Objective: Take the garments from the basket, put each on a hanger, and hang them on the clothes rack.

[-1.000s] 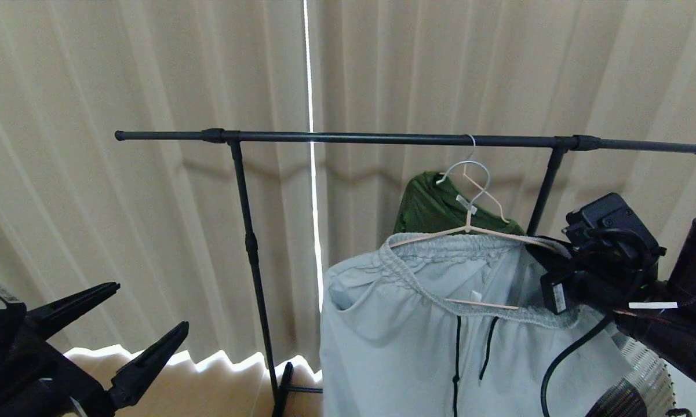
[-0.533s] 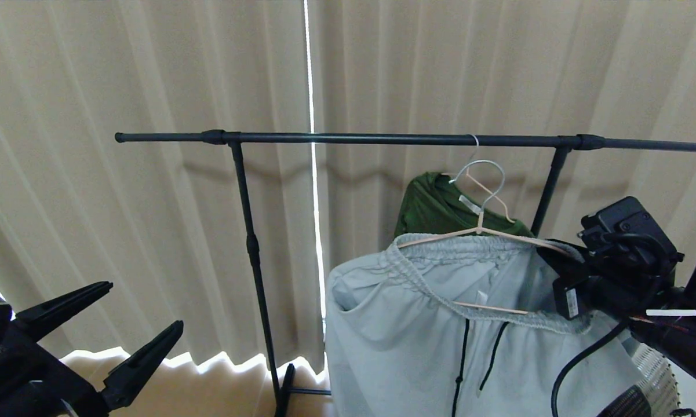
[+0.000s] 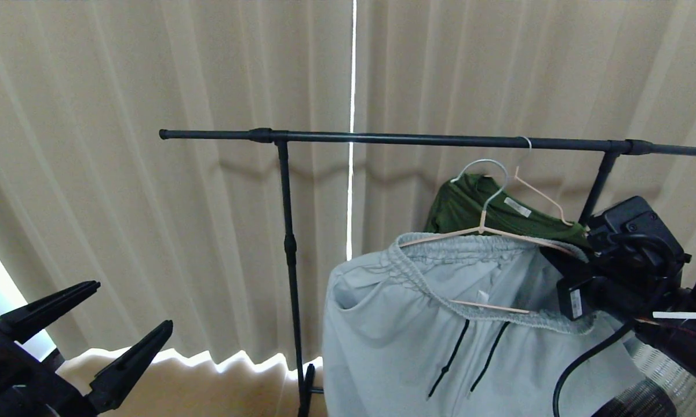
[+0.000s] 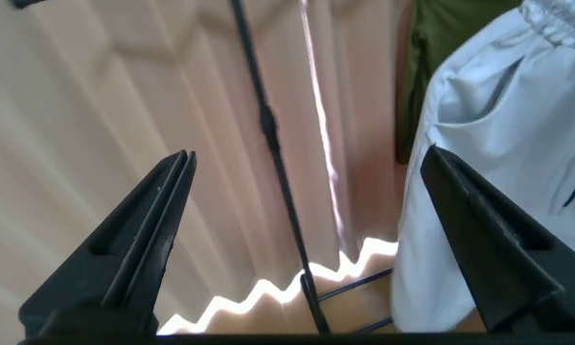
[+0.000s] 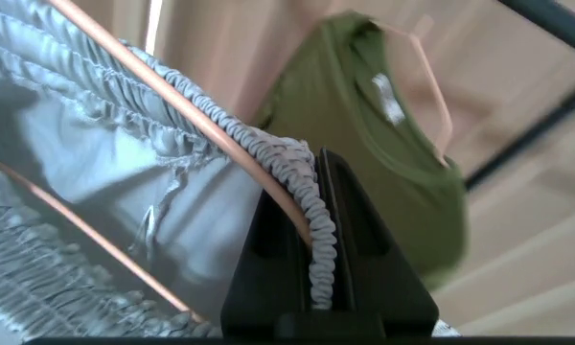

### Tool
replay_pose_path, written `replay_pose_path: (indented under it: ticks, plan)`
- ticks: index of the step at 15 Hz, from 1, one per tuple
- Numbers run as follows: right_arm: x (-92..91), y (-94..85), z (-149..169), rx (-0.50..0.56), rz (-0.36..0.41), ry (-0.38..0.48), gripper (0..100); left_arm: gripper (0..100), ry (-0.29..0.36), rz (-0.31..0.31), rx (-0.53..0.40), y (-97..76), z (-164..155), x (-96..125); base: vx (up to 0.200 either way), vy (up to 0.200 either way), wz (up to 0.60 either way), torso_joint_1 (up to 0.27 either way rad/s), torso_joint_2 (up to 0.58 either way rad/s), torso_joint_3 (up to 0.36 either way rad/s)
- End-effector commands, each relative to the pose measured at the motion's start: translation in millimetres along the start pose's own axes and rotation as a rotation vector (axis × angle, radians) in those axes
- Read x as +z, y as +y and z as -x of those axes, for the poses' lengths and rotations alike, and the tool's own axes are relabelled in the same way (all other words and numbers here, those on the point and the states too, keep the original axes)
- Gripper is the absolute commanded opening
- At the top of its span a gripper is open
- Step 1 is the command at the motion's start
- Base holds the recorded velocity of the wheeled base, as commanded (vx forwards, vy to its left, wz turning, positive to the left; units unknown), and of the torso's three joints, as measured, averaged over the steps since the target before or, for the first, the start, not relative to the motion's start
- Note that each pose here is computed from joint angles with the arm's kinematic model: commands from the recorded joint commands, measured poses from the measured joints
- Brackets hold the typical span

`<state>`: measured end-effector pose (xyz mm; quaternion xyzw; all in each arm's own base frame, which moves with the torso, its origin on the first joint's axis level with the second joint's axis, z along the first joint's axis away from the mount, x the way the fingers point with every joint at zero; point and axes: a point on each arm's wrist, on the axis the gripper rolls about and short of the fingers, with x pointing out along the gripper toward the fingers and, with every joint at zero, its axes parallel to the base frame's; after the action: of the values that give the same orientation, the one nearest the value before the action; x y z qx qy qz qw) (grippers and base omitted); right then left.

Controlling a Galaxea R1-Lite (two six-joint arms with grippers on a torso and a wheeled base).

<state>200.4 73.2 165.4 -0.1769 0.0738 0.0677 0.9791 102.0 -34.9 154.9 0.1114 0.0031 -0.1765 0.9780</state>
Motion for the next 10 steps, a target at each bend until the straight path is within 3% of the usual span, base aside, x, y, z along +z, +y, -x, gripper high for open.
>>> replay_pose_path:
  ticks: [1,3,10]
  plan:
    - [-3.7,-4.6,-0.6,-0.039,-0.001,0.024,0,100,-0.013,0.0,0.002,0.2,2.2,1.1,0.0,0.0,0.0,0.0,0.0,0.0]
    - [-5.6,-6.4,0.5,-0.099,0.0,0.047,0,100,-0.028,0.0,0.006,0.8,2.8,3.9,0.0,0.0,0.0,0.0,0.0,0.0]
    - [-3.1,-8.6,1.5,-0.123,-0.005,0.038,0,100,-0.02,0.0,0.004,0.6,1.8,3.1,0.0,0.0,0.0,0.0,0.0,0.0]
